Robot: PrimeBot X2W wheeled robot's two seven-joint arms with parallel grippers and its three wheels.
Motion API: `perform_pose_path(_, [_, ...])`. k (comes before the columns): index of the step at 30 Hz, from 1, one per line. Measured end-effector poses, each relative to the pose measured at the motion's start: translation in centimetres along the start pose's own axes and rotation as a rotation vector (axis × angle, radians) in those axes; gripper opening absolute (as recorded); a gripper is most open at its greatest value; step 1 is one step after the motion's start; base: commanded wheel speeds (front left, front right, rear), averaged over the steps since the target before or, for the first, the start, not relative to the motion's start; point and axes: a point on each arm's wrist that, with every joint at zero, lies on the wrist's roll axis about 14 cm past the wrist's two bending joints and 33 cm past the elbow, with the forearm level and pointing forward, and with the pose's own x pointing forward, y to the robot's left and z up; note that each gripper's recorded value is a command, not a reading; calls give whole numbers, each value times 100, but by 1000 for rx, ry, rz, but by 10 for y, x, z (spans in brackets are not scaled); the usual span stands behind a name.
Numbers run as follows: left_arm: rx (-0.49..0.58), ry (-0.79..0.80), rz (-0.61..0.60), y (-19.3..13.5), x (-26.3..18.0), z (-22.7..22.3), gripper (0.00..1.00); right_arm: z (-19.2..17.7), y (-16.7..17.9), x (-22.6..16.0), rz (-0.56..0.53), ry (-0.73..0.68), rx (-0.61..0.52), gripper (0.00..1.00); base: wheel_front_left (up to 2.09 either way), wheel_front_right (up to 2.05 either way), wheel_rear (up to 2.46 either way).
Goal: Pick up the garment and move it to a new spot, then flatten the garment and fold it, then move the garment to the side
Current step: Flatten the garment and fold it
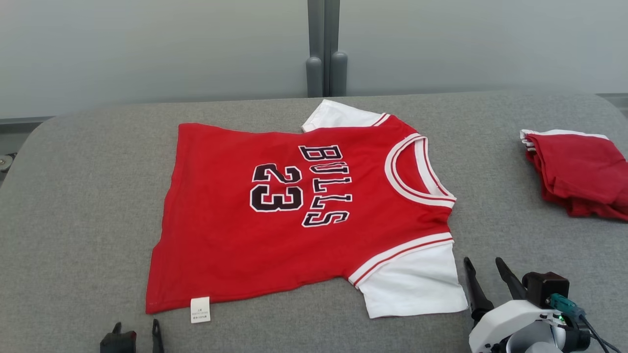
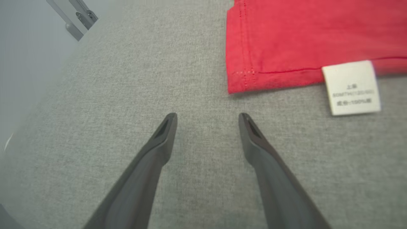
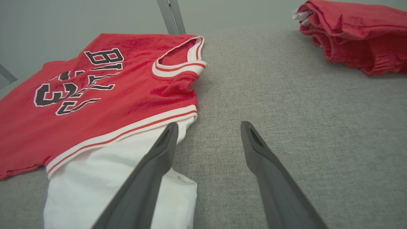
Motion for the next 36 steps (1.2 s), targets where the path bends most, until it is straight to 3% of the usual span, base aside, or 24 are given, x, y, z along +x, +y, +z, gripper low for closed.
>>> perform_pose_path(11, [-88,-231,-38,-29,0,72,100,11,7,-3,24,-35,-35,100,0,0,0])
perform_pose_path(23, [-112,-219,-86,-42,-8,64,100,-21,31,-11,100,62,-62,100,0,0,0])
perform_pose_path(36, [-122,-269,-103,-44,-22,73,100,20,24,-25,80,-82,-128,100,0,0,0])
